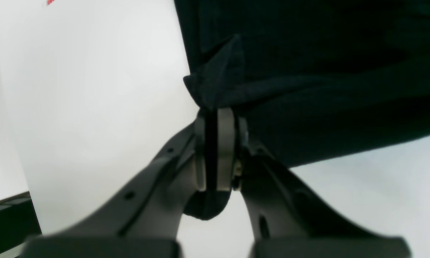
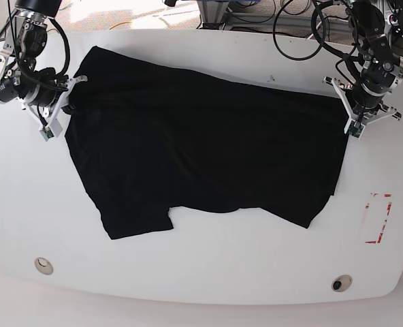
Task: Layout the t-shirt on the table in an organized manner, then fold the t-shirt properly
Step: 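Release the shirt edges and reposition both grippers along the hem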
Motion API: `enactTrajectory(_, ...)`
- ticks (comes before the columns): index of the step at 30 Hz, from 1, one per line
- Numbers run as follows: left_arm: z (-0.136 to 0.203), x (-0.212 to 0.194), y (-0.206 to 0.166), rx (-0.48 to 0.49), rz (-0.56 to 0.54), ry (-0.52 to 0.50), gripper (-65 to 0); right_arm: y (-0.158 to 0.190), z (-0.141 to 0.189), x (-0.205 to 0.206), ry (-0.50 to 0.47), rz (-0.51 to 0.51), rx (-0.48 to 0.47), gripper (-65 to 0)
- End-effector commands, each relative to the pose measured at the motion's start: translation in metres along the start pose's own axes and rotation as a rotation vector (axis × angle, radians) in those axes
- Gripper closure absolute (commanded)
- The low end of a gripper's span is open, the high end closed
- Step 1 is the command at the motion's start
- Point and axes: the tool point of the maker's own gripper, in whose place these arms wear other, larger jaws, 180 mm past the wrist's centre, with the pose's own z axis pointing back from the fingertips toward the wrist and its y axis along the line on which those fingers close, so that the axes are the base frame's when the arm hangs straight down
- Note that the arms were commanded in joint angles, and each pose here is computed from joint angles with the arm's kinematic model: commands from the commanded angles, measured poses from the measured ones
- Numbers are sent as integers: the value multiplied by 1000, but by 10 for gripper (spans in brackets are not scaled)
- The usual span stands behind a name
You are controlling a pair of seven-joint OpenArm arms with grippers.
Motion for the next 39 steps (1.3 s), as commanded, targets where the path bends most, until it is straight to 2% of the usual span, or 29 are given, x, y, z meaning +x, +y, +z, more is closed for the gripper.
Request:
enactTrajectory(1,-2,16,12,25,11,-48,-1,-11,2,-1,5,-18,-14,0)
enactTrajectory(16,-32,19,21,-5,76,0,-4,-28,-13,-16,56,-111,13,-8)
enactTrajectory(18,-36,18,21,-13,85,6,-4,-29,-14,-19,63,-123,17,-43)
enactTrajectory(21,-41,16,19,-26,94,16,-10,-30,-15,-20,65,-130,19,-151)
enactTrajectory(24,-43,15,19,-29,97,19,-81,-31,-15,-19,63,-132,17,-284)
enactTrajectory(27,-43,15,18,-29,95,20,-246,-30,-13,-16,50,-122,18,-403)
enactTrajectory(30,-42,15,18,-28,93,20,-401,-27,-5,-5,21,-78,2,-466)
enactTrajectory(32,-41,15,19,-27,92,19,-478,-19,1,1,-6,-46,8,-477)
enactTrajectory(34,-39,18,21,-18,89,10,-497,-9,7,3,-34,-28,31,-477)
enactTrajectory(39,-36,22,23,-7,82,-3,-451,14,26,1,-137,-72,130,-479)
